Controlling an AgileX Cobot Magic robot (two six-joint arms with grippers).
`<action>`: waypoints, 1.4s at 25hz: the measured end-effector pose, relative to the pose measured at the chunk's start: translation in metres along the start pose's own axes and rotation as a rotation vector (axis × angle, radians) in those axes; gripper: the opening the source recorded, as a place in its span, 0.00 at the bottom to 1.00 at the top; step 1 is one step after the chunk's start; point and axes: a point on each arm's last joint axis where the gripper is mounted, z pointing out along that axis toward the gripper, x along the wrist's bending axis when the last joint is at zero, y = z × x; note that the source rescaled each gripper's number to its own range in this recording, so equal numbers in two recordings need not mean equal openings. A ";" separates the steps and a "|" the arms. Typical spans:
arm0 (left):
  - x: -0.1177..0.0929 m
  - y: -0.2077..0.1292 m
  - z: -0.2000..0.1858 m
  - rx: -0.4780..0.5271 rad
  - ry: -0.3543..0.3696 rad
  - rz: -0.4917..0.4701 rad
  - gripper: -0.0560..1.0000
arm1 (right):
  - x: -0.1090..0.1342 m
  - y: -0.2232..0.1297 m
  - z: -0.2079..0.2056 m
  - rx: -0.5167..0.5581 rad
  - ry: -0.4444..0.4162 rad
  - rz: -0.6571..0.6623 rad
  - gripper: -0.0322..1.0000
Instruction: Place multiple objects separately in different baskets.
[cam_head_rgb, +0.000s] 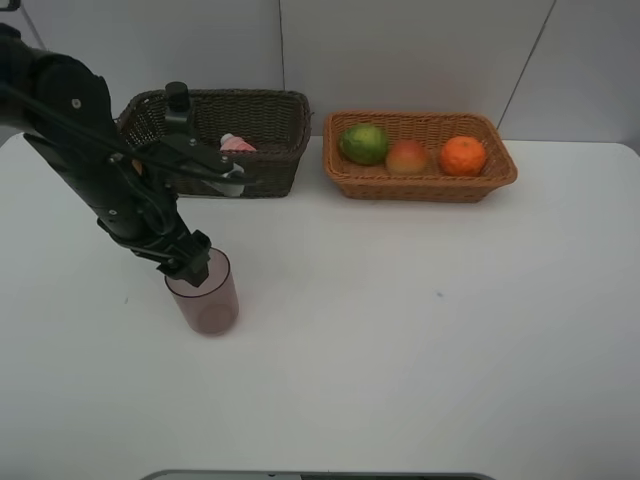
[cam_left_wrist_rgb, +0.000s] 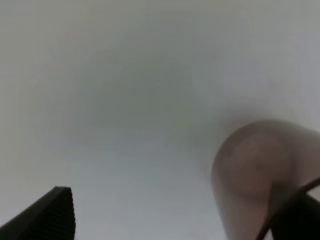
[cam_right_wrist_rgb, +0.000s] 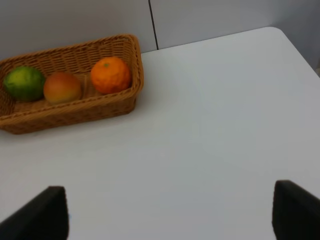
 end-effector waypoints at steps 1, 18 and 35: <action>0.000 0.000 0.003 0.001 0.000 0.000 1.00 | 0.000 0.000 0.000 0.000 0.000 0.000 0.79; 0.001 0.004 0.025 -0.024 0.005 -0.005 0.15 | 0.000 0.000 0.000 0.000 0.000 0.000 0.79; 0.001 0.004 0.025 -0.033 0.003 -0.013 0.05 | 0.000 0.000 0.000 0.000 0.000 0.000 0.79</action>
